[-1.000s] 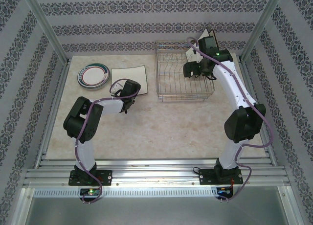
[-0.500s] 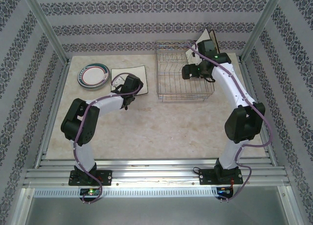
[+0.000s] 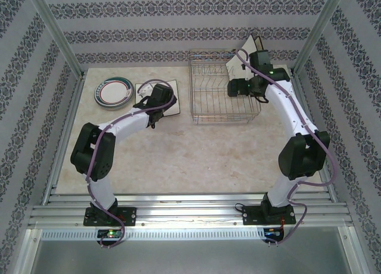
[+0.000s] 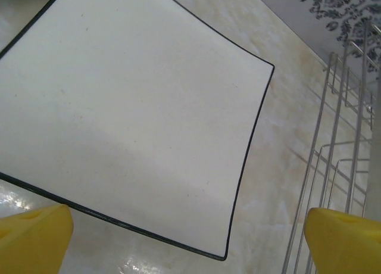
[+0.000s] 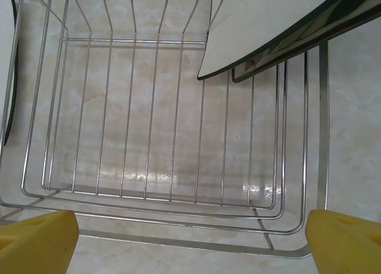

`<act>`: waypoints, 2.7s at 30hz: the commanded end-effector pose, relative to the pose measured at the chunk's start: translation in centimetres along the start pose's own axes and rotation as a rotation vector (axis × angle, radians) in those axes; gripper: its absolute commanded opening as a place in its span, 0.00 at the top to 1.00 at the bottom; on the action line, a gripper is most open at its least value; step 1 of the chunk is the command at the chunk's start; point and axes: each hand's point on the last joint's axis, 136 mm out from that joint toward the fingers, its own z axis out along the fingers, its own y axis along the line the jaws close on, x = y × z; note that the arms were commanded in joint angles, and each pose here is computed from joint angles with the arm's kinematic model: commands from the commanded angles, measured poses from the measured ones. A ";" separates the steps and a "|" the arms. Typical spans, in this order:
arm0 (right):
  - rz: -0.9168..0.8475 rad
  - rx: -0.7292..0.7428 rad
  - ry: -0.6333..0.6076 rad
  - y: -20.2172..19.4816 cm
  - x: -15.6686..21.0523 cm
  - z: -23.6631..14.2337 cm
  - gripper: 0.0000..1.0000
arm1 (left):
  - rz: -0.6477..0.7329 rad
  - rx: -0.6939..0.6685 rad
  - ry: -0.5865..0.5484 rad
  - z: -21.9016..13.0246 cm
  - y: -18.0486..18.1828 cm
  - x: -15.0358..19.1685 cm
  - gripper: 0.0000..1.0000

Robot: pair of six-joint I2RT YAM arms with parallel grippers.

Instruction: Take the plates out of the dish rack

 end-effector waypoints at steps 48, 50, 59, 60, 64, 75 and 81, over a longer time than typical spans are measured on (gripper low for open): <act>0.069 0.146 -0.219 -7.0 -15.3 8.3 0.08 | 0.651 0.006 0.414 -2.6 0.1 -7.5 0.01; 0.080 0.128 -0.220 -6.7 -15.4 8.5 0.10 | 0.651 0.008 0.413 -2.6 0.0 -7.5 0.01; 0.085 0.090 -0.229 -5.1 -15.6 9.4 0.27 | 0.643 0.003 0.408 -2.9 0.5 -7.3 0.01; 0.087 0.090 -0.234 -5.0 -15.7 9.3 0.31 | 0.644 0.000 0.414 -2.9 0.6 -7.2 0.01; 0.094 0.097 -0.262 -4.6 -16.3 8.7 0.50 | 0.646 -0.017 0.421 -3.0 1.0 -7.1 0.01; 0.104 0.106 -0.313 -3.7 -17.4 6.8 0.88 | 0.658 -0.045 0.433 -3.0 1.4 -7.1 0.01; 0.095 0.112 -0.337 -2.9 -17.8 5.7 1.00 | 0.657 -0.043 0.437 -2.8 1.5 -7.0 0.01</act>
